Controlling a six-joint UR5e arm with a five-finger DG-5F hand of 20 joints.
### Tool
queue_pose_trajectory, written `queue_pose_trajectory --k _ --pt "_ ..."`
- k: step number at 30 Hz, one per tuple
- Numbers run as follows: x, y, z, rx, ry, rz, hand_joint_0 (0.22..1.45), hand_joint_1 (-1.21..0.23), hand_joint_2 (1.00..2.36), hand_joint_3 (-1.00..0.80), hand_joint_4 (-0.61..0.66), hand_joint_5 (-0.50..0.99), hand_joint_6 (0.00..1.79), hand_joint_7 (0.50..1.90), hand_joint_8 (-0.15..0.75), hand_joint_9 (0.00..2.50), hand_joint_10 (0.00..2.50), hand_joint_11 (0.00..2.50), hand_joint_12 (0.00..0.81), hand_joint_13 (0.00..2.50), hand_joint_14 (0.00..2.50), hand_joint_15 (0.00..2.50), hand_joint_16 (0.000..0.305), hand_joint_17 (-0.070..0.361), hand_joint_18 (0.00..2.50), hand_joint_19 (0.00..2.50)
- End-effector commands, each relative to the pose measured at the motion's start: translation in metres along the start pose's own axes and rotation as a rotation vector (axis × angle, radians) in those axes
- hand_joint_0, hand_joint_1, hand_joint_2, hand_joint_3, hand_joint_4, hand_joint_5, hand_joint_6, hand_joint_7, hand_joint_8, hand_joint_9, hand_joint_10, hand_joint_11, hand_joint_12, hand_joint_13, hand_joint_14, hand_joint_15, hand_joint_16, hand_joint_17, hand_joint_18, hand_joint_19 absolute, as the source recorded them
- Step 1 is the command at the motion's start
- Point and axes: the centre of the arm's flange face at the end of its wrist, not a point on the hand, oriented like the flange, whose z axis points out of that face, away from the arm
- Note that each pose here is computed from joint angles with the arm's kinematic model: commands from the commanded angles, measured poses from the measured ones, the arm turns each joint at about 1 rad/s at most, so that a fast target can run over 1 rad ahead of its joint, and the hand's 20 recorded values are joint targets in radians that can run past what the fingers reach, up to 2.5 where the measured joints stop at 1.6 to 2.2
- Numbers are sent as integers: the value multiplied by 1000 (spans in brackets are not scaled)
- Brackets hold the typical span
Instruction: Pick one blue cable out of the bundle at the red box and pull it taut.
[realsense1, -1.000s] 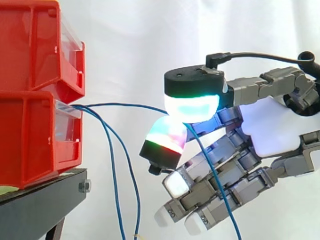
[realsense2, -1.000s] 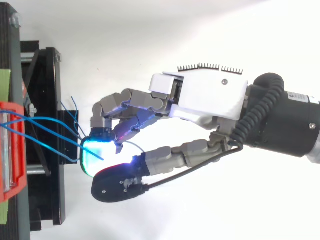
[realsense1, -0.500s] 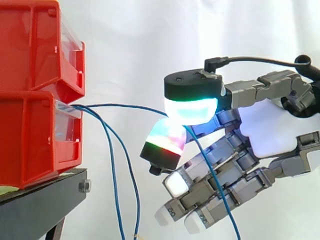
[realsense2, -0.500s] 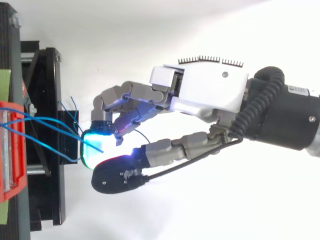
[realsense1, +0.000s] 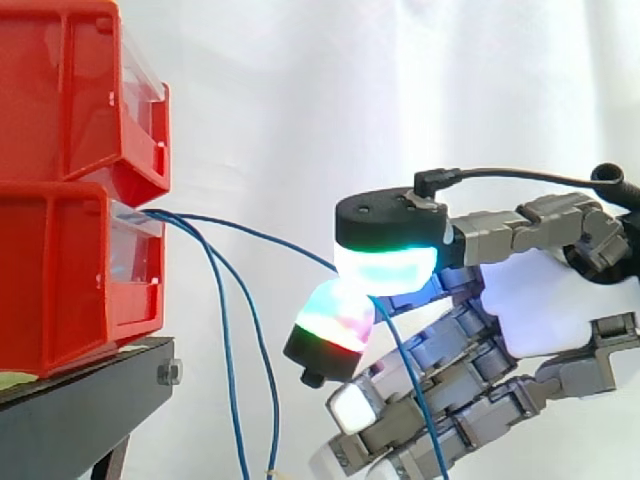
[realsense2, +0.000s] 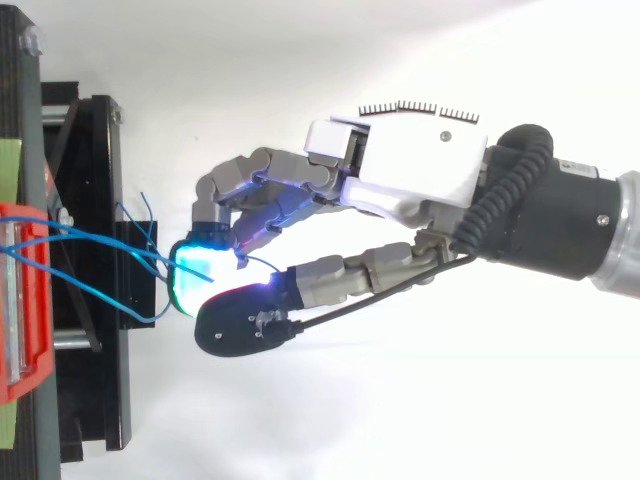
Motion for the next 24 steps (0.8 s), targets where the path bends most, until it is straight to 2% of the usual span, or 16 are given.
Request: queue_pose_trajectory --k 1,8,11,12,14,16,20,24 --pt "2 1 7 -74 2 26 569 -739 1023 63 16 -136 829 1080 250 700 14 657 385 229 2 48 55 124 291 175" --pt "2 0 6 -68 4 30 570 -732 1024 60 17 -136 829 1073 252 704 15 658 385 232 0 48 55 124 292 183" --pt "3 -3 4 -48 10 19 570 -731 1024 60 16 -136 829 1076 250 706 14 664 384 232 0 48 55 124 293 184" --pt "2 -4 3 -32 20 12 571 -730 1024 57 16 -136 828 1078 252 706 14 662 384 232 0 54 55 124 293 184" --pt "3 -5 2 -26 24 11 571 -731 1024 57 13 -136 828 1071 252 706 14 659 384 231 1 51 55 124 294 183" --pt "4 -7 0 -3 48 7 571 -730 1024 57 13 -135 828 1072 252 707 12 662 384 232 0 52 55 124 296 184" --pt "-3 -11 -2 20 62 4 567 -720 1026 70 23 -136 825 1120 251 714 12 671 381 234 0 56 54 122 296 195" --pt "-13 -25 -18 48 60 21 566 -713 1025 71 25 -137 829 1116 257 713 14 661 385 236 2 58 55 124 301 182"
